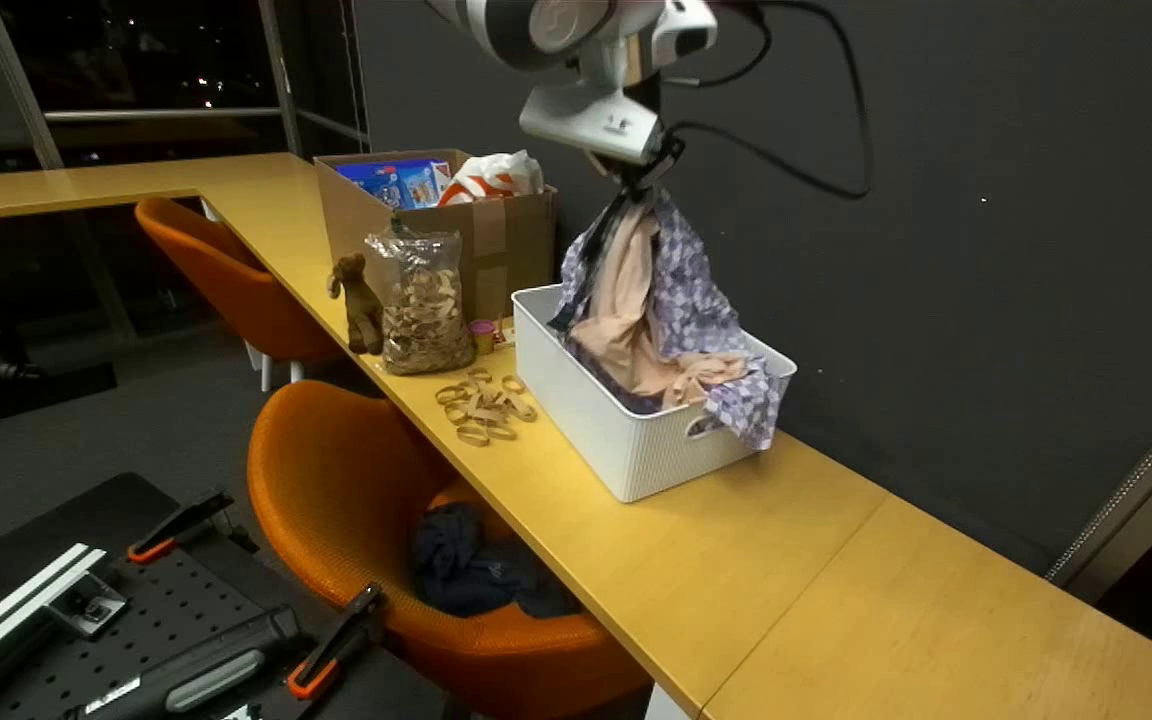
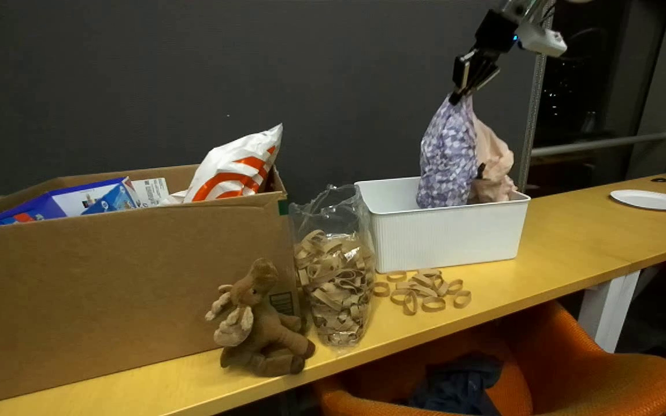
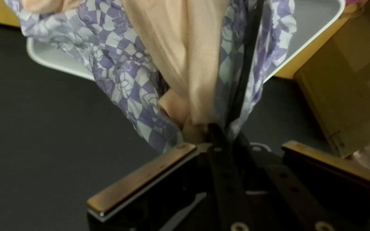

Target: Pick up all the shirts from the orange chair and put them in the white basket

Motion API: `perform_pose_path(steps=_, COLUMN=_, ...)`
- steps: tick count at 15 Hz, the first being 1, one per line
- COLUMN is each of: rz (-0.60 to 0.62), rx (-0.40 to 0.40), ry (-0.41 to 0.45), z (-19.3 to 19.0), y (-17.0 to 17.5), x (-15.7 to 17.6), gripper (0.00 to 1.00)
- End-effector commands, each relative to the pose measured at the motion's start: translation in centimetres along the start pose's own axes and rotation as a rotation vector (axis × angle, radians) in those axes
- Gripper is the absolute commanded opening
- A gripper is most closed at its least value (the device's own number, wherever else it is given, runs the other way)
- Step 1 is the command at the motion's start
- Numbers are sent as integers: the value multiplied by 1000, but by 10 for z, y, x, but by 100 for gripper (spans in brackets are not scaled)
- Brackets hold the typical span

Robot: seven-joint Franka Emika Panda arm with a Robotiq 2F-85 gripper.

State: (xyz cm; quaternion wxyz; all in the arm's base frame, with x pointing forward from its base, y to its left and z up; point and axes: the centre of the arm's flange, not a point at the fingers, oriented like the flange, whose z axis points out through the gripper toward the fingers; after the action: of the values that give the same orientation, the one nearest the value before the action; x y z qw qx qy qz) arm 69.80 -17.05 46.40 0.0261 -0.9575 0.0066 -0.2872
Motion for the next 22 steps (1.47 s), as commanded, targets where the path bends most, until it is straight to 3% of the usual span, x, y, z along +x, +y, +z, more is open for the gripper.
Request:
perform_pose_path(steps=1, rz=-8, rx=110, ry=-41, z=69, y=-8, x=-49, gripper=2)
perform_pose_path(steps=8, rz=-2, rx=66, ry=-83, z=133, y=50, x=-110, gripper=2)
perform_pose_path(steps=9, rz=-2, rx=72, ry=-89, z=136, y=50, x=-112, gripper=34)
perform_pose_path(steps=10, rz=1, rx=80, ry=-90, z=138, y=49, x=-114, gripper=36)
perform_pose_path(steps=13, rz=2, rx=107, ry=-96, z=132, y=31, x=-110, gripper=57)
perform_pose_path(steps=19, rz=-36, rx=106, ry=-48, z=69, y=-5, x=-90, gripper=98)
perform_pose_path(steps=22, rz=-1, rx=131, ry=-78, z=35, y=-33, x=-100, gripper=100)
